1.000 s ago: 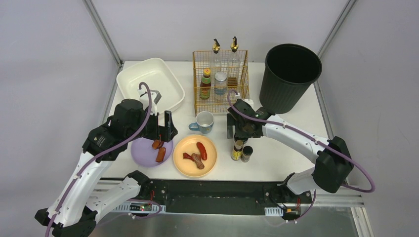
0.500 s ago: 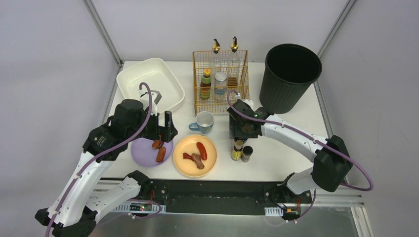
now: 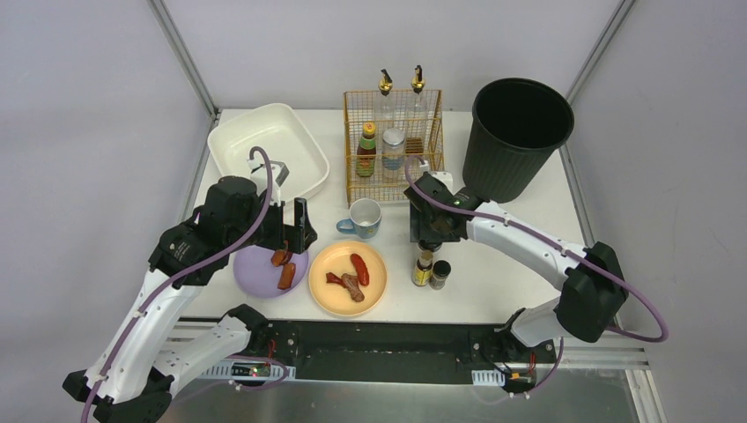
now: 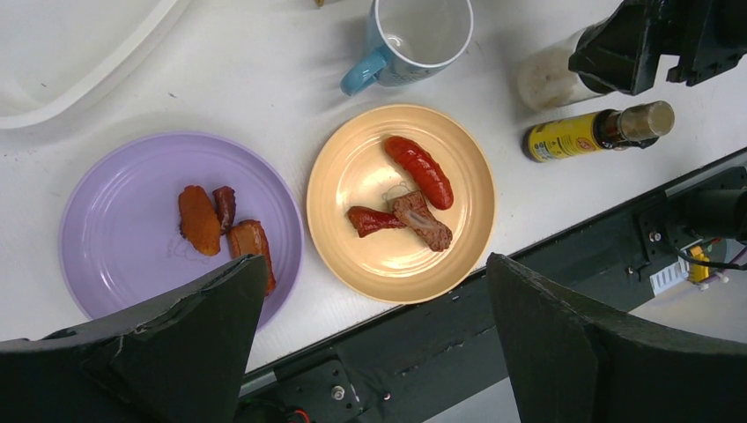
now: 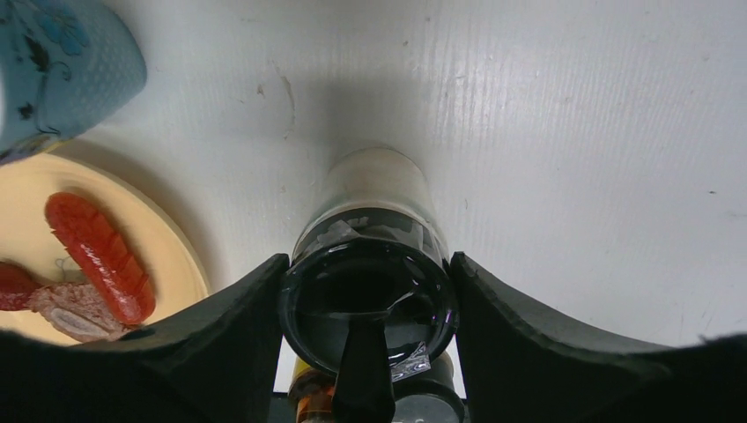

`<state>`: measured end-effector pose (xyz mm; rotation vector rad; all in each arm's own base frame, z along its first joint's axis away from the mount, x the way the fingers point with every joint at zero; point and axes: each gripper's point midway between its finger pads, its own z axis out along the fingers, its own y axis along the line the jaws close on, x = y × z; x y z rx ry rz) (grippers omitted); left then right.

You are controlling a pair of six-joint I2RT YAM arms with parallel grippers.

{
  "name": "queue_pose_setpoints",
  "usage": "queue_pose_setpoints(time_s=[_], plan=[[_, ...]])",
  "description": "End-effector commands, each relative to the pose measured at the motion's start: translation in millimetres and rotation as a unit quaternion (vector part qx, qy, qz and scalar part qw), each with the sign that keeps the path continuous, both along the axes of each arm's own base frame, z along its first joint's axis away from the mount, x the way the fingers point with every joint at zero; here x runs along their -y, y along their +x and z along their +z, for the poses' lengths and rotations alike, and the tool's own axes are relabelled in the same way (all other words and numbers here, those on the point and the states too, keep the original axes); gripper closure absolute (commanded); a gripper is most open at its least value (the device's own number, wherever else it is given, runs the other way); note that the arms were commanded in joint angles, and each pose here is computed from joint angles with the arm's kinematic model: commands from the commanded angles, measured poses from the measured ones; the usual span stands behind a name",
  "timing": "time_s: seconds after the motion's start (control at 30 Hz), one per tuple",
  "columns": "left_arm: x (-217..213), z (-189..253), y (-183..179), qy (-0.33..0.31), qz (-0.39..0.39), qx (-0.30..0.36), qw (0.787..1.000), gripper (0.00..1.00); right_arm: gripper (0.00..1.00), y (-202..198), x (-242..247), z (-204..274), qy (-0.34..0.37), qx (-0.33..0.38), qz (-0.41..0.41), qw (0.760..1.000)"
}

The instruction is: Clear the kitchen counter

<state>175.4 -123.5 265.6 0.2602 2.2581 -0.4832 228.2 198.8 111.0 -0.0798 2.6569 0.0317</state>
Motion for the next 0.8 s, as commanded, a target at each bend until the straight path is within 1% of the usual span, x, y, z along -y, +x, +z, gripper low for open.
queue_pose_setpoints(time_s=[0.0,0.23,0.4,0.57,0.77], plan=[[0,3,5,0.004,-0.002,0.011,1.0,0.0,0.66,23,-9,46,0.02,0.063,0.002,0.998],[1,7,5,0.003,-0.004,0.016,1.0,0.0,0.67,42,-4,91,0.022,0.104,0.004,0.994],[1,7,5,0.003,-0.004,0.015,1.0,0.0,0.68,63,5,132,0.031,0.142,-0.002,0.989],[2,8,5,0.001,-0.005,0.015,1.0,0.0,0.68,91,13,169,0.042,0.18,-0.019,0.983],[1,7,5,0.003,-0.003,0.015,1.0,0.0,0.69,130,10,196,0.044,0.209,-0.031,0.976]])
